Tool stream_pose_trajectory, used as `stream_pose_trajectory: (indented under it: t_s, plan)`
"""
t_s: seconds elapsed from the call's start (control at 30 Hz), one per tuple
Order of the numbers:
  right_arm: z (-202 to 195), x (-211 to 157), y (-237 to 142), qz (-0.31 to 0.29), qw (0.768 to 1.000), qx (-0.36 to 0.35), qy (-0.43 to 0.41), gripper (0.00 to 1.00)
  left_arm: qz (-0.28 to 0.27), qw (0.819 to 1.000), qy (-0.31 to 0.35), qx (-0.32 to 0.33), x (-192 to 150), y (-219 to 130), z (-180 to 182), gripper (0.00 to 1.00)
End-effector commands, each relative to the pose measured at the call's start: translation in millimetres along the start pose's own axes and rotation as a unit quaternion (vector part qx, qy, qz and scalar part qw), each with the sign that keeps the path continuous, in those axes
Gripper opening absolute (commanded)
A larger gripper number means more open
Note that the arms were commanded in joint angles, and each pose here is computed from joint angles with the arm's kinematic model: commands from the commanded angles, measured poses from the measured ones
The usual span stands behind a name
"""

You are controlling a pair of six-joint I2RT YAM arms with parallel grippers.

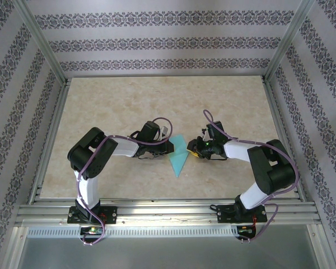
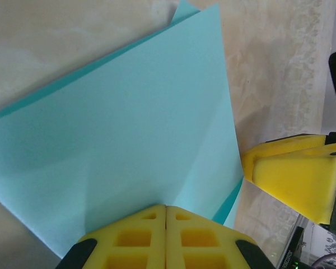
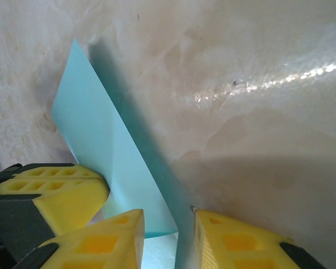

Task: Fold a paper plane with a square sheet of paper (pick it up from the middle)
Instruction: Fold the wing for the fifth time at the center of the table.

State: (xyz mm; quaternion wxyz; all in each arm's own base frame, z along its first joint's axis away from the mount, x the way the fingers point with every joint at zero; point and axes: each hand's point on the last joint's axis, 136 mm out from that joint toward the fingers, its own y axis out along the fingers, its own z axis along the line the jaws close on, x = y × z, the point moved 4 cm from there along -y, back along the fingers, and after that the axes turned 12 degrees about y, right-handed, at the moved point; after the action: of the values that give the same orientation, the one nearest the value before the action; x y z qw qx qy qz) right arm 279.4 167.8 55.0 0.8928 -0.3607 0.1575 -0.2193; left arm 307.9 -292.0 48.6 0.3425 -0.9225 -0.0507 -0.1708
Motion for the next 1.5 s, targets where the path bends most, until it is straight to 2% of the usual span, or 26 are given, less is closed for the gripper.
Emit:
stream_pose_trajectory:
  t_s: [0.0, 0.13, 0.23, 0.8, 1.13, 1.23, 1.33, 1.43, 1.47]
  plan:
    - [6.3, 3.4, -2.8, -0.009, 1.0, 0.007, -0.009, 0.29, 0.016, 1.0, 0.001, 0.001, -2.7, 1.7, 5.9, 0.08]
    - [18.5, -2.6, 6.4, 0.042, 0.998, 0.027, -0.026, 0.26, 0.018, 1.0, 0.007, -0.012, -0.7, 5.1, 3.2, 0.08]
    - [24.4, -0.2, 6.9, 0.046, 0.997, 0.04, -0.037, 0.26, 0.022, 0.999, 0.02, -0.032, 3.0, 8.0, -2.2, 0.08]
    - [36.0, 6.8, 11.5, 0.12, 0.986, 0.069, -0.093, 0.18, 0.065, 0.996, 0.06, -0.018, -1.1, 10.3, 3.3, 0.07]
    - [32.3, 16.6, 15.2, 0.143, 0.983, 0.042, -0.108, 0.14, 0.081, 0.993, 0.081, -0.005, -0.8, 8.4, 3.6, 0.07]
    - [31.3, 17.2, 14.0, 0.144, 0.983, 0.032, -0.11, 0.08, 0.076, 0.994, 0.084, 0.008, 3.4, 4.6, 2.3, 0.08]
    - [33.6, 16.9, 10.2, 0.134, 0.985, 0.033, -0.1, 0.01, 0.059, 0.994, 0.089, 0.014, 11.0, -4.2, -6.2, 0.17]
    - [38.8, 15.9, 5.7, 0.108, 0.99, 0.039, -0.081, 0.0, 0.025, 0.994, 0.102, 0.015, 20.7, -20.2, -19.4, 0.28]
    - [40.4, 15.8, 4.3, 0.097, 0.992, 0.04, -0.074, 0.0, 0.015, 0.994, 0.108, 0.015, 23.0, -26.3, -23.8, 0.29]
